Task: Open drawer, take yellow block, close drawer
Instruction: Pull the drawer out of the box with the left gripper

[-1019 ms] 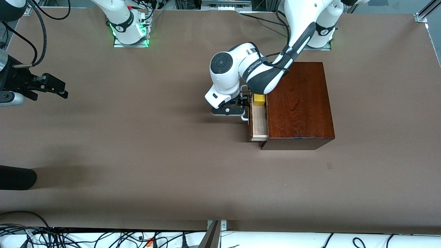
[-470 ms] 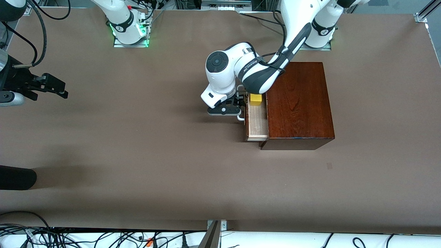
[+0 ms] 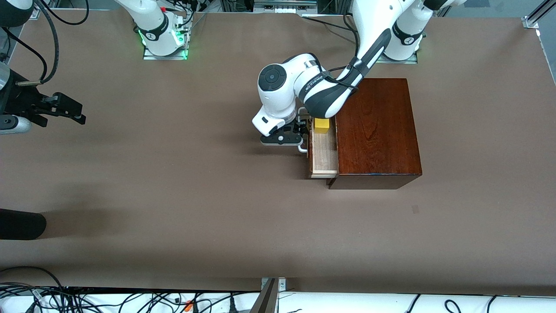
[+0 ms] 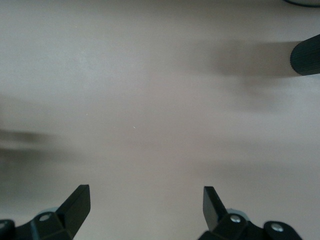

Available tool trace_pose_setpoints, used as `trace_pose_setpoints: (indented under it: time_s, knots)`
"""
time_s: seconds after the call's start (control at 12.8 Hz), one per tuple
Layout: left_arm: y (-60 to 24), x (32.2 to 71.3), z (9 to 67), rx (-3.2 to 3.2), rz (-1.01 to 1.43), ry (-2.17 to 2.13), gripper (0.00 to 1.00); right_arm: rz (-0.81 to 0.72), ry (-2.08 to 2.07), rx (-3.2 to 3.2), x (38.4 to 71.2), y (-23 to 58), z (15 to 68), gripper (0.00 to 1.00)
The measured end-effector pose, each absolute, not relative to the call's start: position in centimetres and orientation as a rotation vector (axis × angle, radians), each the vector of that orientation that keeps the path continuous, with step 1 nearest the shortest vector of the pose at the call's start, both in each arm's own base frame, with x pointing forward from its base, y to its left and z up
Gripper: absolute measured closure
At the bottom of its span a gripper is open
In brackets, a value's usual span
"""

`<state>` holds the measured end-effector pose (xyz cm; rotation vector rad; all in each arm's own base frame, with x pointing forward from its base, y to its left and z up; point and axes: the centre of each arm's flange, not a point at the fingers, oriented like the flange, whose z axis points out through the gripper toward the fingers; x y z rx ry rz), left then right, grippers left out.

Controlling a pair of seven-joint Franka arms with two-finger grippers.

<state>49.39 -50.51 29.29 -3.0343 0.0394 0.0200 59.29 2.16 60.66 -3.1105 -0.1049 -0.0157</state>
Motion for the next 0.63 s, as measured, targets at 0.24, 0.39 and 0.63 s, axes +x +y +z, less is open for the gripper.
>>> trace_pose_setpoints:
  time_s: [0.24,0.39,0.63]
  knots:
    - [-50.57,49.33,29.28,-3.029,0.02,0.043,0.0,-0.016,-0.105,-3.11,59.29,2.16,60.66,0.0]
    - [-50.72,49.41,29.22,-3.019,0.032,0.039,0.0,-0.016,-0.105,-3.11,59.29,2.16,60.66,0.0]
    - [-51.16,49.64,29.16,-2.996,0.066,0.027,0.0,-0.016,-0.105,-3.11,59.29,2.17,60.66,0.0]
